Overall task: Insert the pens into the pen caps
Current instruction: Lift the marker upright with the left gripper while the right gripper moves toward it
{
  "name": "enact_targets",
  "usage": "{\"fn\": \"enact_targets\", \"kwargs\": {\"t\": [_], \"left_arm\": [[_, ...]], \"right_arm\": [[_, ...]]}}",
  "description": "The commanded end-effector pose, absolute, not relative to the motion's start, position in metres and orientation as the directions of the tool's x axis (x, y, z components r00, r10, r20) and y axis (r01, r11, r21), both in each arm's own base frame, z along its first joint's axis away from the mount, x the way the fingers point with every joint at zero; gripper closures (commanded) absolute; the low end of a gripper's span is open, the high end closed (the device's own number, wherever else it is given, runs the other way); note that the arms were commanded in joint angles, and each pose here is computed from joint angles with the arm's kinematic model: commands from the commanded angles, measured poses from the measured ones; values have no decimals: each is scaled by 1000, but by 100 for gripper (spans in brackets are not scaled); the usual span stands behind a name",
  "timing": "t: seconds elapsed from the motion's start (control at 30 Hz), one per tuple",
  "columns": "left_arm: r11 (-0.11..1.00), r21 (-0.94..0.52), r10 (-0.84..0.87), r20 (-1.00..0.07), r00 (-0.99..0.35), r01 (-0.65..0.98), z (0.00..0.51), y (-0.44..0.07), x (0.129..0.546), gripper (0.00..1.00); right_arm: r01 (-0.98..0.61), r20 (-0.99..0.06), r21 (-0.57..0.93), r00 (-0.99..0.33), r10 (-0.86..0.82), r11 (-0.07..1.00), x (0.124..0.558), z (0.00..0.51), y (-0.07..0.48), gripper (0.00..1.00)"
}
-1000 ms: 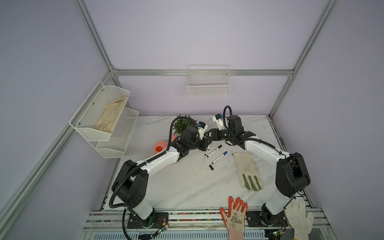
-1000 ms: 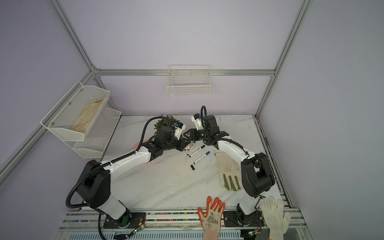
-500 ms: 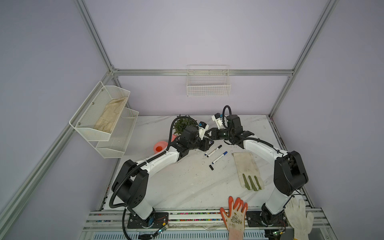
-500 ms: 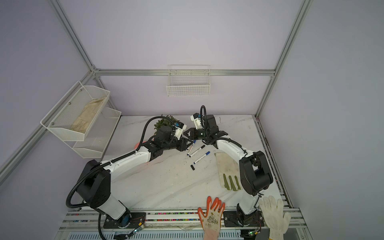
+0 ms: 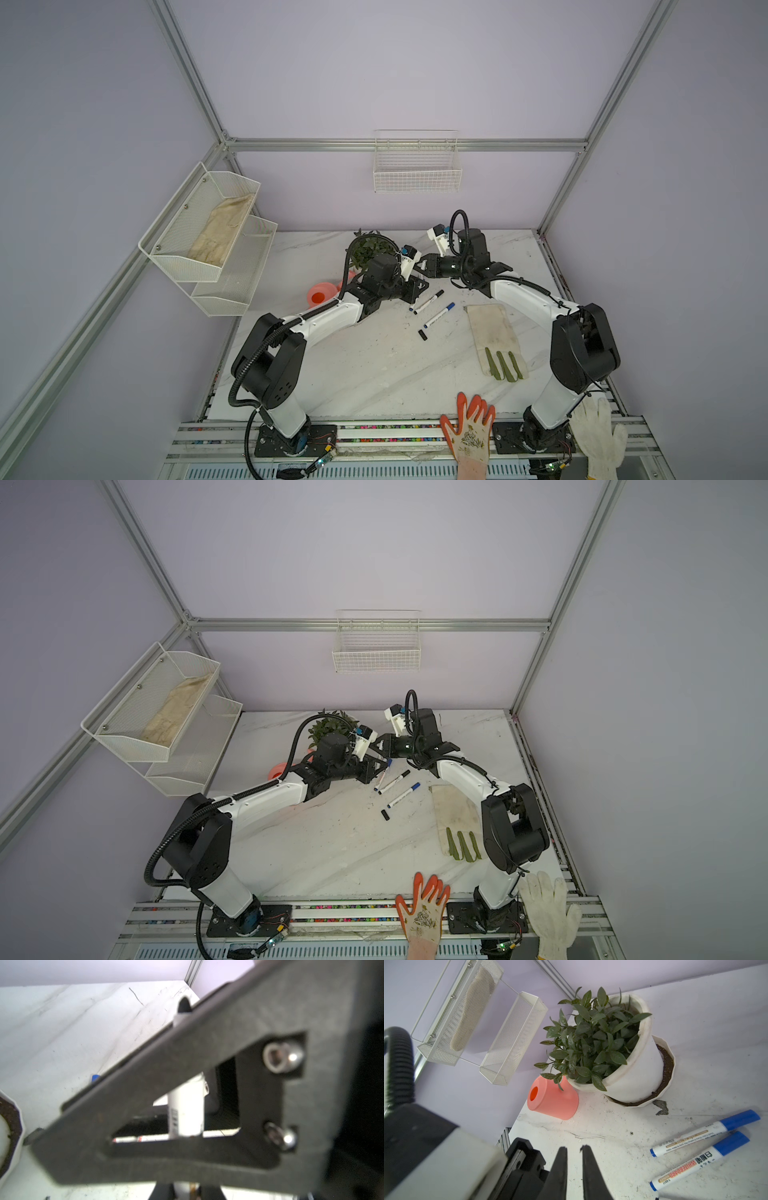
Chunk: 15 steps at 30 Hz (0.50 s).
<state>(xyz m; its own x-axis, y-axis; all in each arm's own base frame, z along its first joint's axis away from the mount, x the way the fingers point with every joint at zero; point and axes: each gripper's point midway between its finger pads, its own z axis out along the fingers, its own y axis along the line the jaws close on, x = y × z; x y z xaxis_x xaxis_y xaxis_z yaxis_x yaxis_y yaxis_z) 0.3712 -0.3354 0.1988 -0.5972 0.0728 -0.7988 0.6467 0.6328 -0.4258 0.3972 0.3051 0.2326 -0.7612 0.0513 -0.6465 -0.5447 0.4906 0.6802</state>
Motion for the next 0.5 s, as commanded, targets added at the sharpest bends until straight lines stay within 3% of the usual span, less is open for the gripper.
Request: {"fn": "enact_targets", "kwargs": {"t": [0.0,0.07,0.13,0.27,0.33,0.47], "left_arm": [[631,-383,-11,-874,-486,674,239,-320,369,100],[684,-380,-38,-871,-490,622,236,-307,374,100],[774,-362,-67,-863,-502,519,226,-286,384,100],[928,-278,-114,-844,-524,247,198,-233,400,100],[953,-272,-161,-828,-537,135,189,-213,402,100],[960,-255,-155,-832,-532,119,188,-208,402,100]], "right_arm": [[-536,-656,663,-752,62,523,396,235,293,100],[-538,-661,630,-750,23,560,392,226,290,78],[-528,-657,599,-754,-7,602,388,214,285,67],[-479,-619,515,-781,-79,711,371,177,269,64],[-459,-588,467,-800,-121,756,359,156,263,63],[-452,-509,376,-830,-227,809,326,109,264,64]]}}
